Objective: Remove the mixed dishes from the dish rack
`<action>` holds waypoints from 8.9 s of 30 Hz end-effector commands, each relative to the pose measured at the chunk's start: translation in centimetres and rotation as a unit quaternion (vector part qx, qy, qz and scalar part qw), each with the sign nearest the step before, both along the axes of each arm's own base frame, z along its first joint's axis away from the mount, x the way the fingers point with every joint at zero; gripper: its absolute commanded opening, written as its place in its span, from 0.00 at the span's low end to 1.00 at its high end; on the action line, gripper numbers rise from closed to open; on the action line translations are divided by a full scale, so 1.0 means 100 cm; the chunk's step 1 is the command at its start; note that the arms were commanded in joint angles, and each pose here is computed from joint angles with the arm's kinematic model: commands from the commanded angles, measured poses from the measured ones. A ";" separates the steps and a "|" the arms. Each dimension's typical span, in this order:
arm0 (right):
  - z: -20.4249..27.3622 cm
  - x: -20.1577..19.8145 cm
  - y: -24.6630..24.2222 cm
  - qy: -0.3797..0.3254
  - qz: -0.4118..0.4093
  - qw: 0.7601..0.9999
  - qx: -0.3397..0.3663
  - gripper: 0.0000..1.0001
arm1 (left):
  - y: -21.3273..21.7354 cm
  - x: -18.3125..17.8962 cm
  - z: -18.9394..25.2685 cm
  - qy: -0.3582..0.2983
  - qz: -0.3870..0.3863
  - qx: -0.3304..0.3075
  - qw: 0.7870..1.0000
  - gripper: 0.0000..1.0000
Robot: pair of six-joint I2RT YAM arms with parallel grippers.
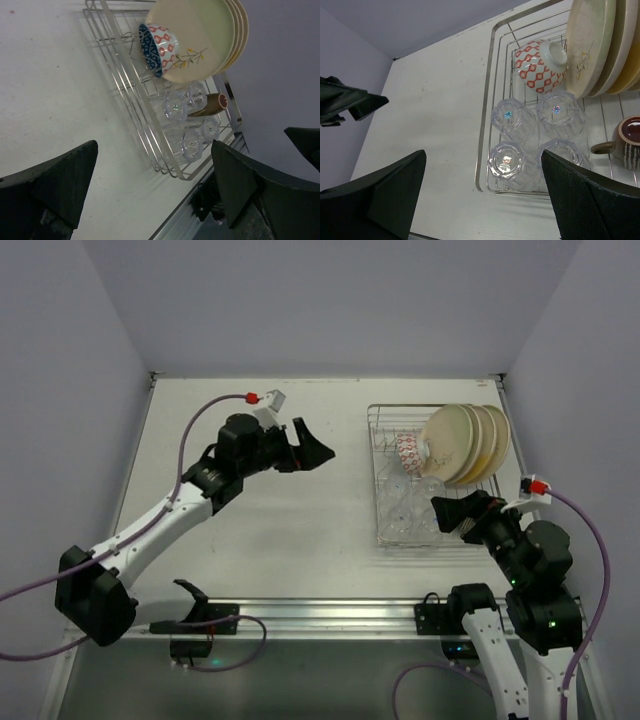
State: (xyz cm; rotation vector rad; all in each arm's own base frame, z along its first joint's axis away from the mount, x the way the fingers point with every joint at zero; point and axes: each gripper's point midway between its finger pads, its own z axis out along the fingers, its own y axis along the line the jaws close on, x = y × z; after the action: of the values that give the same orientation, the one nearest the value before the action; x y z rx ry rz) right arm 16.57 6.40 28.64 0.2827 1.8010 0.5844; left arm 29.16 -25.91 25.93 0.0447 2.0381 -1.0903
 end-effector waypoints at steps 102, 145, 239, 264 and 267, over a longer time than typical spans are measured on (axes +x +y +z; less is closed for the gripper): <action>-0.022 -0.010 0.009 0.021 0.035 0.999 -0.007 0.99 | -0.270 0.091 -0.005 0.083 -0.242 -0.276 0.926 0.46; -0.023 -0.008 0.009 0.022 0.036 0.999 -0.010 0.99 | -0.250 0.089 0.099 -0.048 -0.274 -0.336 0.900 0.00; -0.022 0.018 -0.005 0.049 -0.007 0.998 -0.031 0.99 | 0.048 0.134 0.058 -0.059 0.185 0.294 0.936 1.00; 0.009 0.154 -0.084 0.093 -0.176 0.949 -0.245 0.70 | 0.174 -0.053 -0.026 -0.087 0.234 0.267 0.931 1.00; 0.010 0.181 -0.093 0.113 -0.190 0.935 -0.277 0.65 | 0.171 -0.052 -0.028 -0.088 0.226 0.269 0.932 1.00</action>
State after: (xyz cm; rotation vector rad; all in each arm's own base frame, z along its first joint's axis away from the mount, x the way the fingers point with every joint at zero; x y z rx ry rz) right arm 32.02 -1.33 25.78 0.3174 2.0903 -0.1458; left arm 23.12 -8.00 22.29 -0.0684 2.0364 -0.1863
